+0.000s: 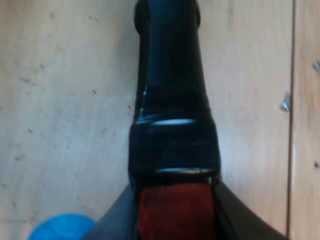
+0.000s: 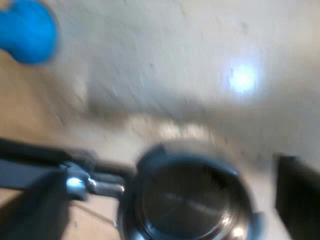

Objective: Put the handle in the coffee machine

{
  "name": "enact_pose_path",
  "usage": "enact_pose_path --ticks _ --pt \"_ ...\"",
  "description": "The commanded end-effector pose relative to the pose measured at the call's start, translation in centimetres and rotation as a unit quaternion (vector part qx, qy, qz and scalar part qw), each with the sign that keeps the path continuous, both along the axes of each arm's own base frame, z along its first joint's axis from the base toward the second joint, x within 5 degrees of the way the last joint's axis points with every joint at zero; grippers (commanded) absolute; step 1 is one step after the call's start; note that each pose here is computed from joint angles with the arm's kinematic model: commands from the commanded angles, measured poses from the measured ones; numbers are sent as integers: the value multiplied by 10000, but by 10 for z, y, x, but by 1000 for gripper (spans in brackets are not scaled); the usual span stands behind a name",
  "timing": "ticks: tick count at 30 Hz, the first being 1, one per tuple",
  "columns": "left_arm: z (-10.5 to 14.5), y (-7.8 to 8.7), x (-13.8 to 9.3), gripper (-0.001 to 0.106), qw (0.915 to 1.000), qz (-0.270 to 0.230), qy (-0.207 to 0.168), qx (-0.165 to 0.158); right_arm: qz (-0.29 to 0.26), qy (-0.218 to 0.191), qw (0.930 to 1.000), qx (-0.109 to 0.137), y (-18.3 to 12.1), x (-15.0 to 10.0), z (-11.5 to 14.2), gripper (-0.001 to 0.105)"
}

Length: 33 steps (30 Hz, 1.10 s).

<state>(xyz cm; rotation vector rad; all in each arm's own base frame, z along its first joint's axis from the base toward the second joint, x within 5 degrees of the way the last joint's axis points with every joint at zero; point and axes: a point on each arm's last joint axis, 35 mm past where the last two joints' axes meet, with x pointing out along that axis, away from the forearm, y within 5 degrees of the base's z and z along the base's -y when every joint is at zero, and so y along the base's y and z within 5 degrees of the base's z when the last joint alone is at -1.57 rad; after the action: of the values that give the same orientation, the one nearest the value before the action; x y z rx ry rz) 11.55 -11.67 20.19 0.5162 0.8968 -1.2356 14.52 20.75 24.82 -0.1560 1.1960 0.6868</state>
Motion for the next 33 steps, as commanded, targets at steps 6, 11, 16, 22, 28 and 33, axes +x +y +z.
enact_pose_path --ticks 6,11,16,22,28,33 --pt "2 13 12 0 9994 333 30 -116 -16 -715 9974 122 -6 -3 41 91" --pt "6 28 20 0 9982 594 -26 54 -229 -1461 9888 -218 -5 -13 48 91" --pt "19 38 30 0 9954 953 -93 -5 -108 -2165 9759 -252 10 -31 46 91" --pt "27 49 38 0 9924 1202 -246 -58 -67 -2776 9605 165 26 -48 36 91" --pt "26 61 42 0 9888 1477 -226 -18 -117 -2841 9581 356 29 -49 34 91" --pt "28 72 48 0 9832 1792 -332 -128 -260 -2896 9546 654 34 -47 37 91"
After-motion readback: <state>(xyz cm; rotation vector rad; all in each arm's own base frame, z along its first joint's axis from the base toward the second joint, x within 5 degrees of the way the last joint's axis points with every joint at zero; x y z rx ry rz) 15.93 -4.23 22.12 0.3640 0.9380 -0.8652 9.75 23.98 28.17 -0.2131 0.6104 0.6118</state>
